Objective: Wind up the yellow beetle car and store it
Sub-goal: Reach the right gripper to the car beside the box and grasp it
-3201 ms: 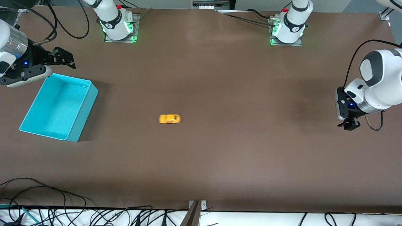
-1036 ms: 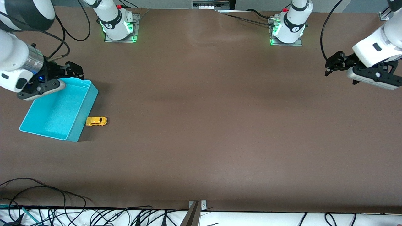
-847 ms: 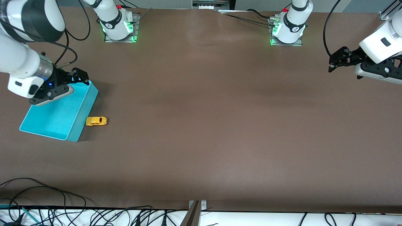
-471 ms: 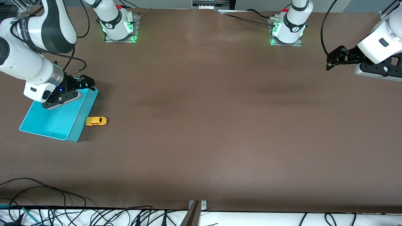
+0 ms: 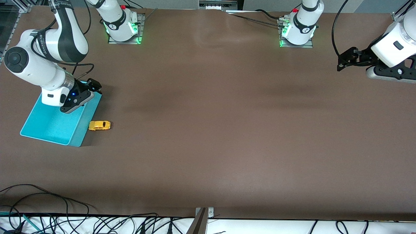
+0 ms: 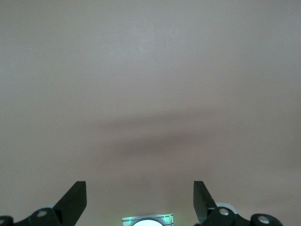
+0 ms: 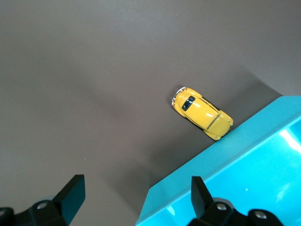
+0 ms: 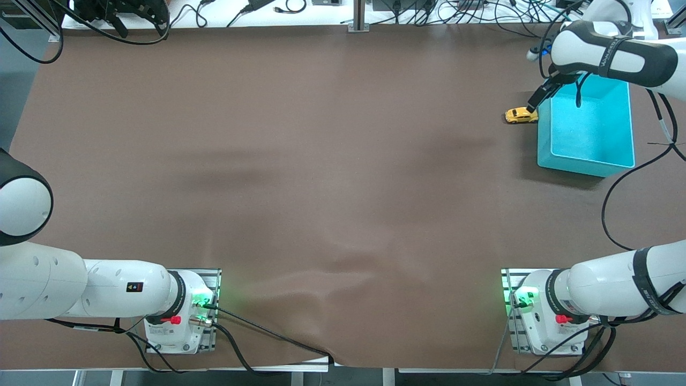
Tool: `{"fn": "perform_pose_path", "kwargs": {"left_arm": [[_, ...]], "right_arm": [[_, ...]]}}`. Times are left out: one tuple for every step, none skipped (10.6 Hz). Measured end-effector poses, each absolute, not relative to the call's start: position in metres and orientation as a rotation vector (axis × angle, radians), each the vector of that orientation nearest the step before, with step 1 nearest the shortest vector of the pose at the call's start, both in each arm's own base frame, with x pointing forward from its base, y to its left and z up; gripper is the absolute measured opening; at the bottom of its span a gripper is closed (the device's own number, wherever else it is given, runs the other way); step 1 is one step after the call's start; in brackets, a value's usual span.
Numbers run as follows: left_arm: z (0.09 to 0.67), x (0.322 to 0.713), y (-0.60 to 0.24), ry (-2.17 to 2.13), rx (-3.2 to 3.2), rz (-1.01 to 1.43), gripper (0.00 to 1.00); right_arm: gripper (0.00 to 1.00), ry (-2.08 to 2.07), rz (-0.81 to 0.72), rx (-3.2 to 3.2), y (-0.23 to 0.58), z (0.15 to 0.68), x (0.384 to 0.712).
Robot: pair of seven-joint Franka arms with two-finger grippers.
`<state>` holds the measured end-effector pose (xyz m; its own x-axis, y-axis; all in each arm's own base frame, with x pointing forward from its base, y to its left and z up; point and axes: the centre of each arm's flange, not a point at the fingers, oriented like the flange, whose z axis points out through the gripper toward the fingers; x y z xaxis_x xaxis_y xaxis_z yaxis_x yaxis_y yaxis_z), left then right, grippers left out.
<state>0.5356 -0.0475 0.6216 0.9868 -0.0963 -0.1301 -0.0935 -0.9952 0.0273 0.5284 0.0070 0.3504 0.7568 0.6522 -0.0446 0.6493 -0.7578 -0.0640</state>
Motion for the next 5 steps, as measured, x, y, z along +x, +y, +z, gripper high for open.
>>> {"fn": "perform_pose_path", "kwargs": {"left_arm": [[0.622,0.536,-0.047,-0.148,3.11,-0.205,1.0],[0.622,0.535,-0.048,-0.15,3.11,-0.206,1.0],[0.622,0.535,-0.048,-0.15,3.11,-0.207,1.0],[0.623,0.535,-0.048,-0.149,3.11,-0.208,1.0],[0.625,0.535,-0.049,-0.152,3.11,-0.204,1.0]], "right_arm": [[1.0,-1.172,0.083,-2.868,0.004,0.342,0.528],[1.0,-1.29,0.058,-2.823,0.001,0.334,0.528],[1.0,-1.398,0.04,-2.777,-0.002,0.324,0.53],[1.0,-1.508,0.025,-2.726,-0.005,0.313,0.532],[1.0,-1.616,0.007,-2.672,-0.009,0.301,0.536]]}}
